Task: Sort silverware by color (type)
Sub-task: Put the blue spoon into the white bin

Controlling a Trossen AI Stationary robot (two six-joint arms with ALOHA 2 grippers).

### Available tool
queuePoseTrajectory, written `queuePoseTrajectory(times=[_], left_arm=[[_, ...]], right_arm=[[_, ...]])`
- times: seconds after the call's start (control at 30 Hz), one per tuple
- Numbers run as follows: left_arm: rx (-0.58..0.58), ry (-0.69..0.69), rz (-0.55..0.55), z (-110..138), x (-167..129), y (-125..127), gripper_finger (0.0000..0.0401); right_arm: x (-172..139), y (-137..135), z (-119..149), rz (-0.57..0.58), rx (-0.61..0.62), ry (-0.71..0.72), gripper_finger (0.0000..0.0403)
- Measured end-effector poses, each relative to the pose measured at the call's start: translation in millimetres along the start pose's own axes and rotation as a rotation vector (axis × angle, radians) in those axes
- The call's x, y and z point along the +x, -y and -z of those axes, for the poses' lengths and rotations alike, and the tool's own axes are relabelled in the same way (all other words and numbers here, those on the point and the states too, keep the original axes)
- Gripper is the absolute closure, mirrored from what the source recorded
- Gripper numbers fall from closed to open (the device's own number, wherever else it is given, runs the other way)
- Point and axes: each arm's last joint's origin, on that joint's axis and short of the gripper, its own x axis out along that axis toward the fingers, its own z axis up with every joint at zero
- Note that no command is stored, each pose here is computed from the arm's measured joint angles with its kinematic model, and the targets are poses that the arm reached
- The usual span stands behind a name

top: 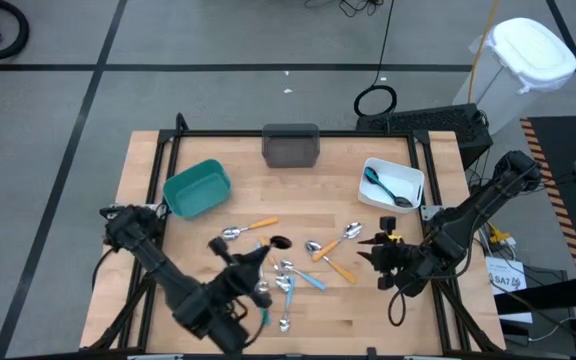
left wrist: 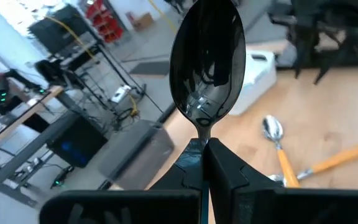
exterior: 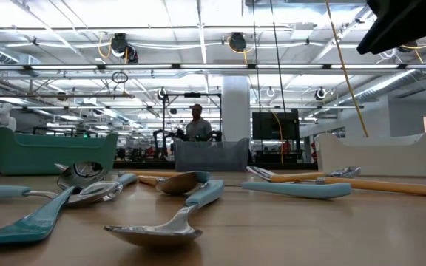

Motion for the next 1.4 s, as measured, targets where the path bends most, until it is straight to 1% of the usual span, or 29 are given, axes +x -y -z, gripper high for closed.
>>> queuePoseTrajectory(times=[0.03, 0.1, 0.2, 0.33, 0.43, 0.57, 0.63, 0.77, 0.87, 0.93, 1.03, 1.1, 1.17, 1.33, 1.4], left_arm=[[-0.025, 0.020, 0.001, 1, -3, 1, 0.0398], [-0.010, 0.035, 0.014, 2, -10, -2, 0.0398], [-0.040, 0.052, 0.008, 0, -11, -6, 0.0398], [-0.073, 0.048, 0.010, -1, -9, -4, 0.0398], [-0.087, 0.011, 0.044, -5, -5, 3, 0.0398], [-0.051, -0.043, 0.152, -13, 1, 18, 0.0398], [-0.020, -0.036, 0.197, -17, 5, 30, 0.0398], [0.041, 0.001, 0.242, -24, 19, 48, 0.0398], [0.073, 0.002, 0.331, -29, 33, 61, 0.0398], [0.095, 0.009, 0.440, -31, 44, 75, 0.0398], [0.128, 0.070, 0.599, -35, 58, 94, 0.0398], [0.136, 0.110, 0.669, -40, 62, 96, 0.0398], [0.138, 0.129, 0.710, -44, 66, 94, 0.0398], [0.193, 0.143, 0.719, -46, 75, 92, 0.0398], [0.189, 0.152, 0.740, -46, 81, 91, 0.0398]], right_arm=[[0, 0, -1, -0.003, -0.002, 0.007, 0.0289], [0, -1, -3, -0.009, -0.009, 0.024, 0.0289], [0, -3, -7, -0.022, -0.019, 0.061, 0.0289], [0, -5, -15, -0.038, -0.040, 0.122, 0.0289], [-1, -6, -19, -0.047, -0.056, 0.158, 0.0289], [-1, -7, -21, -0.048, -0.075, 0.169, 0.0289], [-1, -7, -21, -0.048, -0.077, 0.170, 0.0289], [-1, -7, -21, -0.049, -0.075, 0.170, 0.0289], [-1, -7, -21, -0.049, -0.070, 0.170, 0.0289], [-1, -7, -20, -0.052, -0.071, 0.168, 0.0289], [-1, -7, -20, -0.066, -0.071, 0.162, 0.0289], [-1, -8, -20, -0.087, -0.071, 0.158, 0.0289], [-1, -8, -20, -0.103, -0.069, 0.154, 0.0289], [-1, -7, -17, -0.098, -0.058, 0.132, 0.0289], [-1, -7, -16, -0.097, -0.047, 0.124, 0.0289]])
